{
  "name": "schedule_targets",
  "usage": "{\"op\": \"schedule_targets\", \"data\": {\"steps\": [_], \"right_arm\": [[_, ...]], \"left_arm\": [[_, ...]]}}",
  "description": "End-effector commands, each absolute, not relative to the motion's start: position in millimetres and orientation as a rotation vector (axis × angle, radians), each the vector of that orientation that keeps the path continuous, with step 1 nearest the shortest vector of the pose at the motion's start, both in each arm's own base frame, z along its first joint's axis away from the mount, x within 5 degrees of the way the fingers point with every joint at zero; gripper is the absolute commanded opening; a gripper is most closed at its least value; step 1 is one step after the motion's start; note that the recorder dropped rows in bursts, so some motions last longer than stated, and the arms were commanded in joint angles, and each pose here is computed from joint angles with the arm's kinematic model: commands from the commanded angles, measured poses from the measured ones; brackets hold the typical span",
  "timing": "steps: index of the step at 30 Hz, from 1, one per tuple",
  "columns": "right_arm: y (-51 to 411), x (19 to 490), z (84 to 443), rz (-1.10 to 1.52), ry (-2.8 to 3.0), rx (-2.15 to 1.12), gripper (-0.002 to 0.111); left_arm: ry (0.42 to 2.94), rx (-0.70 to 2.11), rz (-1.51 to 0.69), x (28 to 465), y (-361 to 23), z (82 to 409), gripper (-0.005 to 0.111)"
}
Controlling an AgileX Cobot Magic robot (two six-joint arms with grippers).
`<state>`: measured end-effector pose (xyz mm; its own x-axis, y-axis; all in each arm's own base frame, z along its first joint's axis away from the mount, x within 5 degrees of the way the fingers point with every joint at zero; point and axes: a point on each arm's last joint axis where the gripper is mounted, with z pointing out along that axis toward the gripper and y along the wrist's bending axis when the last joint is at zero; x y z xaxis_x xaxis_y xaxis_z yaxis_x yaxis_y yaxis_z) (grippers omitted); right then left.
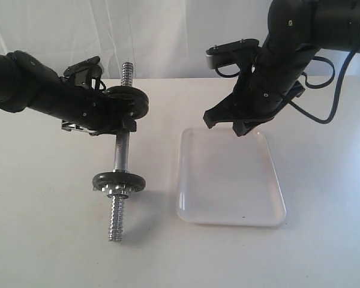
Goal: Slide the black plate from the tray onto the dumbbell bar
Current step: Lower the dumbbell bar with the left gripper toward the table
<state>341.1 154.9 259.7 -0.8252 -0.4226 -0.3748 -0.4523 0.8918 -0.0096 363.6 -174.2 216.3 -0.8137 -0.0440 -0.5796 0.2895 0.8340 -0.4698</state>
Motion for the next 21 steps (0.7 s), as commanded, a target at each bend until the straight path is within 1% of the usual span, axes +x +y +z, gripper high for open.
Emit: {"op": "schedule_targets", "data": {"steps": [1, 9, 21], "right_arm": [[152.2, 341.3, 263.9, 0.109, 2.682, -0.63, 0.0], [152.3, 341.6, 264.0, 0.11, 2.678, -0.629, 0.0], [152.3, 341.6, 264.0, 0.11, 2.678, -0.629, 0.0]], "left_arm": [[2.292, 0.01, -0.838, 372.0, -176.0, 249.4, 0.0], [2.299, 0.079, -0.863, 380.8, -192.1, 245.4, 0.0], [2.353, 0.074, -0.85, 386.1, -195.6, 222.7, 0.0]]}}
